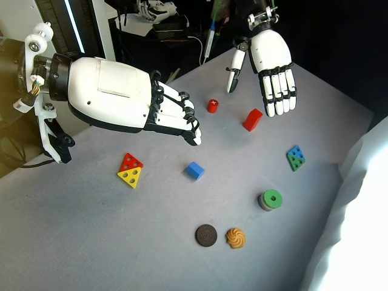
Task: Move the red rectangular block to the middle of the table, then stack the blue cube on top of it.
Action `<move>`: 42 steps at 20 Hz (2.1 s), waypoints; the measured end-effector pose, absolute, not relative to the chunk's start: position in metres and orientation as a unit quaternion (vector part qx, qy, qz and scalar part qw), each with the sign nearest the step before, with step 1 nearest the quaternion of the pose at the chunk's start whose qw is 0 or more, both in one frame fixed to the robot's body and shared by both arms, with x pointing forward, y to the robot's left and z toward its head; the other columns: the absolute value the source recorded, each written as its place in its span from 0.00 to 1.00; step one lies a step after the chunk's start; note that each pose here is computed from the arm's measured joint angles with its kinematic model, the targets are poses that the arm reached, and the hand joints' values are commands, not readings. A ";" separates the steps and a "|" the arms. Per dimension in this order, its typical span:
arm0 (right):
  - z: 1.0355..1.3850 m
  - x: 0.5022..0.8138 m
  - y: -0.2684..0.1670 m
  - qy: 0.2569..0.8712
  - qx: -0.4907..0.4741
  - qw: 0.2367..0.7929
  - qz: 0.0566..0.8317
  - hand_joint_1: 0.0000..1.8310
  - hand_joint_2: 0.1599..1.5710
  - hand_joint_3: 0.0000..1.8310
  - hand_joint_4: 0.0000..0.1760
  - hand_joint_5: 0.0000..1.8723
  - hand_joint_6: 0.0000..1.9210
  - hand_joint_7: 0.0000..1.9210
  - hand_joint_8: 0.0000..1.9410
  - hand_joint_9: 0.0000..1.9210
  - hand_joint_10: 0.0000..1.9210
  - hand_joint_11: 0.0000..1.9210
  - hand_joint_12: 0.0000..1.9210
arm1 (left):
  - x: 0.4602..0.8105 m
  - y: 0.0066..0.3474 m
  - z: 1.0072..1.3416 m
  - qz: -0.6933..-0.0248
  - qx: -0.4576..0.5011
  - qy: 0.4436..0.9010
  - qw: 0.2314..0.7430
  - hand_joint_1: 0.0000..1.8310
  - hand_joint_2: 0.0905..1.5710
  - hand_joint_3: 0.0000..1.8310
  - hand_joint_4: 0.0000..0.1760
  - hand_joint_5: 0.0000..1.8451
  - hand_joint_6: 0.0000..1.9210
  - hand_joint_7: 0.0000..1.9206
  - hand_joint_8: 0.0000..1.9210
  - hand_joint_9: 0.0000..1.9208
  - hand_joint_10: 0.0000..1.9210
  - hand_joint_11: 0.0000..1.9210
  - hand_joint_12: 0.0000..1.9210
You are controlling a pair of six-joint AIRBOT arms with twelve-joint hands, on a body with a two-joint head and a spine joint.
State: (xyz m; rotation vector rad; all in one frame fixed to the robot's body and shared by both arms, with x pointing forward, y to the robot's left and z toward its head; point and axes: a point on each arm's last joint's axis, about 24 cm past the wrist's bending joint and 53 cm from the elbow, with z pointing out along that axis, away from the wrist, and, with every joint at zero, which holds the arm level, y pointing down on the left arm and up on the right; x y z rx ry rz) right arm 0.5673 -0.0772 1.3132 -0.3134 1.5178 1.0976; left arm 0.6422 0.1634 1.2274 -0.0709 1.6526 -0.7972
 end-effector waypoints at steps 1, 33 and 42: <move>1.313 0.567 -0.077 0.650 -0.134 0.582 0.470 0.05 0.78 0.00 0.00 0.19 0.00 0.19 0.00 0.17 0.00 0.00 0.36 | 0.643 0.163 1.224 -0.344 -0.032 0.717 0.605 0.23 0.62 0.00 0.76 0.22 0.01 0.05 0.00 0.00 0.00 0.00 0.08; 1.314 0.567 -0.077 0.649 -0.135 0.582 0.471 0.02 0.76 0.00 0.00 0.22 0.00 0.21 0.00 0.20 0.00 0.00 0.42 | 0.688 0.170 1.181 -0.323 -0.086 0.728 0.598 0.50 0.63 0.00 0.05 0.27 0.00 0.07 0.00 0.02 0.00 0.00 0.16; 1.314 0.567 -0.077 0.648 -0.135 0.583 0.471 0.03 0.76 0.00 0.00 0.22 0.00 0.21 0.00 0.19 0.00 0.00 0.41 | 0.694 0.175 1.175 -0.314 -0.117 0.733 0.592 0.49 0.65 0.00 0.04 0.29 0.00 0.08 0.00 0.03 0.00 0.00 0.16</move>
